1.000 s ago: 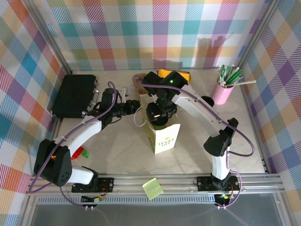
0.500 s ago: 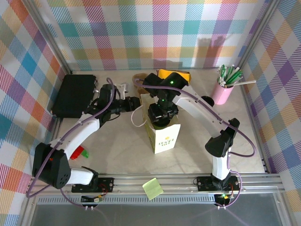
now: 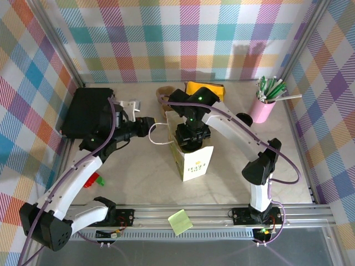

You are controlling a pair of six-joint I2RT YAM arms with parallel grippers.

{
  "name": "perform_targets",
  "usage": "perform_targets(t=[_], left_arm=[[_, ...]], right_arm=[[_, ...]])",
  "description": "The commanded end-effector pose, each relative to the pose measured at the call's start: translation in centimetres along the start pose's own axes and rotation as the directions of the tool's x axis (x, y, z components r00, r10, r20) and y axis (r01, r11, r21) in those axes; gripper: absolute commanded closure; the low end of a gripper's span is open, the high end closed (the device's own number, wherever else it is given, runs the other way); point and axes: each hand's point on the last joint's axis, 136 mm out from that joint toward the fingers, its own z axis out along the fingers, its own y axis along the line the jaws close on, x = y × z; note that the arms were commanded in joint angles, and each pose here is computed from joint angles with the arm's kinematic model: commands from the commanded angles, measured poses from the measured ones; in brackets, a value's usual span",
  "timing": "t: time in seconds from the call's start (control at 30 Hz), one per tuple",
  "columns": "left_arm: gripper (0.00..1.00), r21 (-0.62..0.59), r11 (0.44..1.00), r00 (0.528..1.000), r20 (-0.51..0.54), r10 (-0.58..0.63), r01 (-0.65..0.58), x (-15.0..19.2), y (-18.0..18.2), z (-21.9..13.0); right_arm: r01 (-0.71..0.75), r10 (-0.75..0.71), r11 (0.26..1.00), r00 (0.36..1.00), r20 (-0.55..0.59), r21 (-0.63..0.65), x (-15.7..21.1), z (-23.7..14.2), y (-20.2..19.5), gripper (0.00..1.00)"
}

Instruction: Pack the takeout coffee

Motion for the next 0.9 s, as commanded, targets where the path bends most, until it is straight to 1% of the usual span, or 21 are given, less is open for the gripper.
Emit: perform_targets(t=[0.0, 0.23, 0.53, 0.87], left_arm=[[0.63, -0.021, 1.0, 0.999, -0.031, 0.007, -0.008, 1.3, 0.4, -0.6], [0.63, -0.033, 0.999, 0.999, -0.039, -0.008, 0.006, 2.0, 0.9, -0.6], [0.63, -0.097, 0.995, 0.999, -0.052, -0.016, 0.011, 2.8, 2.2, -0.8], [0.62, -0.116, 0.993, 0.998, -0.058, -0.02, 0.013, 3.8, 2.9, -1.1]], right_arm=[[-0.007, 0.009, 0.999, 0.997, -0.075, 0.031, 2.2, -0.2, -1.1, 0.38], [-0.002, 0.004, 1.0, 0.996, -0.088, 0.026, 2.1, 0.7, -0.8, 0.38], [0.018, -0.017, 1.0, 0.995, -0.093, 0.009, 1.9, 2.0, -0.3, 0.38], [0.03, -0.03, 1.0, 0.998, -0.051, -0.005, 1.0, 2.7, 0.1, 0.39]])
